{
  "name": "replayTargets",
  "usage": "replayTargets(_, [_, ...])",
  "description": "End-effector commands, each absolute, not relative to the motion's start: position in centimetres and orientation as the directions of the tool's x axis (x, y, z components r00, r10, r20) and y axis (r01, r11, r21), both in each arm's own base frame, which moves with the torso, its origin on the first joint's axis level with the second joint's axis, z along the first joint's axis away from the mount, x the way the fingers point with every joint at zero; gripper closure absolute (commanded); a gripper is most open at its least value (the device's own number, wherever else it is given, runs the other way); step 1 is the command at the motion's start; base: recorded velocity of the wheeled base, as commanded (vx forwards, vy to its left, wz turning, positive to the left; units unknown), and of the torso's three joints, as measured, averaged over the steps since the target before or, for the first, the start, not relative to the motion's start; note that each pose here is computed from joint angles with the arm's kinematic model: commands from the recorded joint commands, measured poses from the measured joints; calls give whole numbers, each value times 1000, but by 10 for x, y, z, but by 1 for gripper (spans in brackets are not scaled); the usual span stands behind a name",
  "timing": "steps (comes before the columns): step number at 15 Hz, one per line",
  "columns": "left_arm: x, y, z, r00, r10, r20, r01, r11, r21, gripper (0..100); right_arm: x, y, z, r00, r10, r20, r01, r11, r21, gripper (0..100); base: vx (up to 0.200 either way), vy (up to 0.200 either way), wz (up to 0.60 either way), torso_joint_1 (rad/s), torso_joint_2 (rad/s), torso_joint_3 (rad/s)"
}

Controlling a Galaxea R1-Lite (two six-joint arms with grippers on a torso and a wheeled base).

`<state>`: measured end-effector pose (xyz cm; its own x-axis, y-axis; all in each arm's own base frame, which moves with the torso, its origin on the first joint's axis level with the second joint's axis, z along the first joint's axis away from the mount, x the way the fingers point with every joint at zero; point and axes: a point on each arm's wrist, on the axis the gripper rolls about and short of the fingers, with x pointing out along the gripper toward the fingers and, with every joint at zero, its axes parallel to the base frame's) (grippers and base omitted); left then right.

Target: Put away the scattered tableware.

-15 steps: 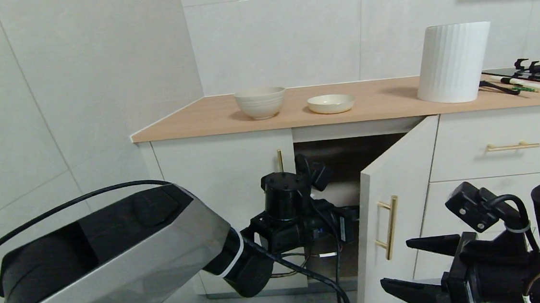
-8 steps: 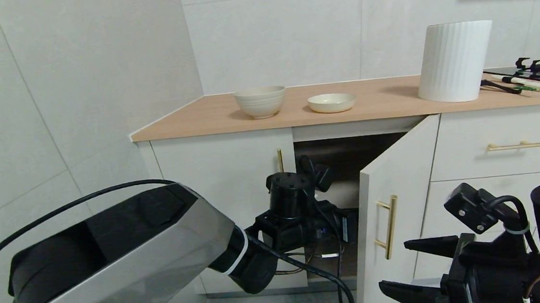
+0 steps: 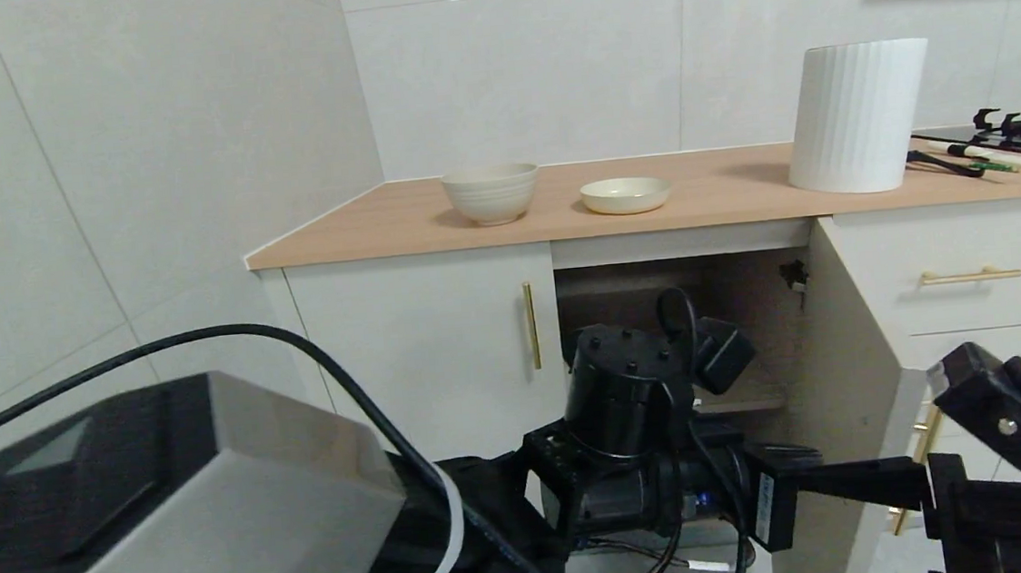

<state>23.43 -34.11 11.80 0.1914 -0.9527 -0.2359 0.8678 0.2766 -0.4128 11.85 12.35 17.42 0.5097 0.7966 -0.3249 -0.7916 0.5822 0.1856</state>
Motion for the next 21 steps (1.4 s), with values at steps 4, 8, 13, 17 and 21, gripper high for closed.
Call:
replayTargets(4, [238, -234, 159, 470, -854, -223, 763, 520, -384, 100, 121, 127, 189, 546, 790, -277, -783, 599, 165, 0, 0, 0, 0, 0, 0, 0])
replayTargets(8, [232, -132, 179, 690, -696, -196, 614, 707, -351, 100, 176, 163, 208, 750, 605, -268, -603, 792, 98, 0, 0, 0, 0, 0, 0, 0])
replayTargets(13, [199, -65, 211, 826, -542, -158, 474, 818, -326, 100, 251, 176, 236, 840, 468, -275, -447, 884, 136, 0, 0, 0, 0, 0, 0, 0])
replayTargets(17, [181, -43, 238, 860, -467, -207, 386, 860, -334, 100, 244, 167, 249, 840, 448, -306, -411, 894, 179, 0, 0, 0, 0, 0, 0, 0])
replayTargets(21, [179, -41, 245, 860, -460, -223, 372, 862, -344, 0, 220, 150, 255, 834, 441, -332, -399, 897, 192, 0, 0, 0, 0, 0, 0, 0])
